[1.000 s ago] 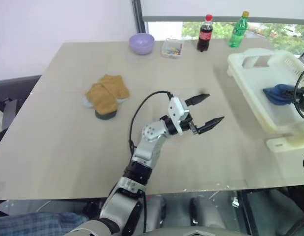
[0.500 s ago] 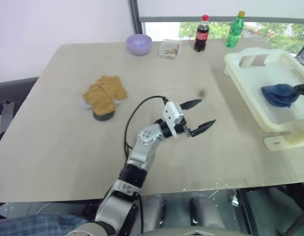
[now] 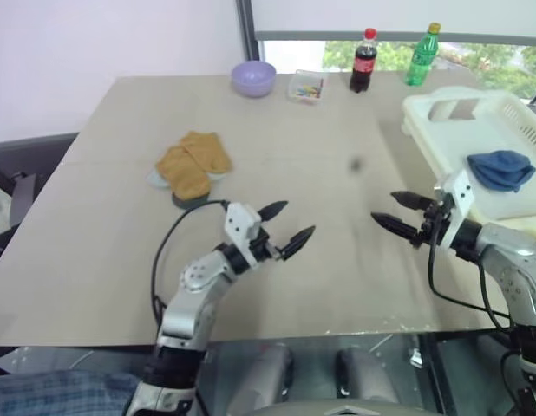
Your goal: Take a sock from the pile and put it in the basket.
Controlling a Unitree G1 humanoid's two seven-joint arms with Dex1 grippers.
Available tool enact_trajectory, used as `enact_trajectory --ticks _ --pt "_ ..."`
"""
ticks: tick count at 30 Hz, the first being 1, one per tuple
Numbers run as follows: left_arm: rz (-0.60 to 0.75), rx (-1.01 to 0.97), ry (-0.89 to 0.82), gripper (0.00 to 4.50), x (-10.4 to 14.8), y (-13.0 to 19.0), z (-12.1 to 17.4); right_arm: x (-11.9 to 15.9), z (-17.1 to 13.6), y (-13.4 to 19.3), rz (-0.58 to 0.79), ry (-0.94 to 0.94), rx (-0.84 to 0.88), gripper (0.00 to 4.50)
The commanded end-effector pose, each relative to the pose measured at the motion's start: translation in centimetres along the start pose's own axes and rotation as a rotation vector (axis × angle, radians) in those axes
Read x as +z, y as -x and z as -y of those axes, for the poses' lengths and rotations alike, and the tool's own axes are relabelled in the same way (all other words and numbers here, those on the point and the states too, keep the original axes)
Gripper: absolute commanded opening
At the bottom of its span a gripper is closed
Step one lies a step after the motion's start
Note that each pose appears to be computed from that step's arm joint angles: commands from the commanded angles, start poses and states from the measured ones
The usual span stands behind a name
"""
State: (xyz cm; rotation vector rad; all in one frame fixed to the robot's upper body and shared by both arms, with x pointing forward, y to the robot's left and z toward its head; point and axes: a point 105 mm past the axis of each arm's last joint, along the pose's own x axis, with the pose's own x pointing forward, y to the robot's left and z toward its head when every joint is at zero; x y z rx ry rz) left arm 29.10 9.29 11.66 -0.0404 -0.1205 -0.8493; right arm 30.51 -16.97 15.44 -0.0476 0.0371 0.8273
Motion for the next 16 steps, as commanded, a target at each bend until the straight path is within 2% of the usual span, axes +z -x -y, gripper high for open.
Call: enact_trajectory --ticks 1,9,12,16 --pt "0.006 0.082 -0.031 4.50 1.1 2.0 0.2 -1.1 -0.2 1.6 0.030 0.008 0.033 3.81" --pt "-0.123 0.232 -0.055 4.50 -1.0 6.6 0.6 -7.4 0.0 6.8 -0.150 0.060 0.104 3.81" --pt "-0.163 0.258 -0.076 4.50 -1.8 7.9 0.5 -6.9 0.2 7.8 -0.047 0.056 0.095 3.81" --pt "-0.162 0.286 -0.090 4.50 -1.5 8.7 0.2 -6.9 0.4 8.4 -0.050 0.049 0.083 3.81"
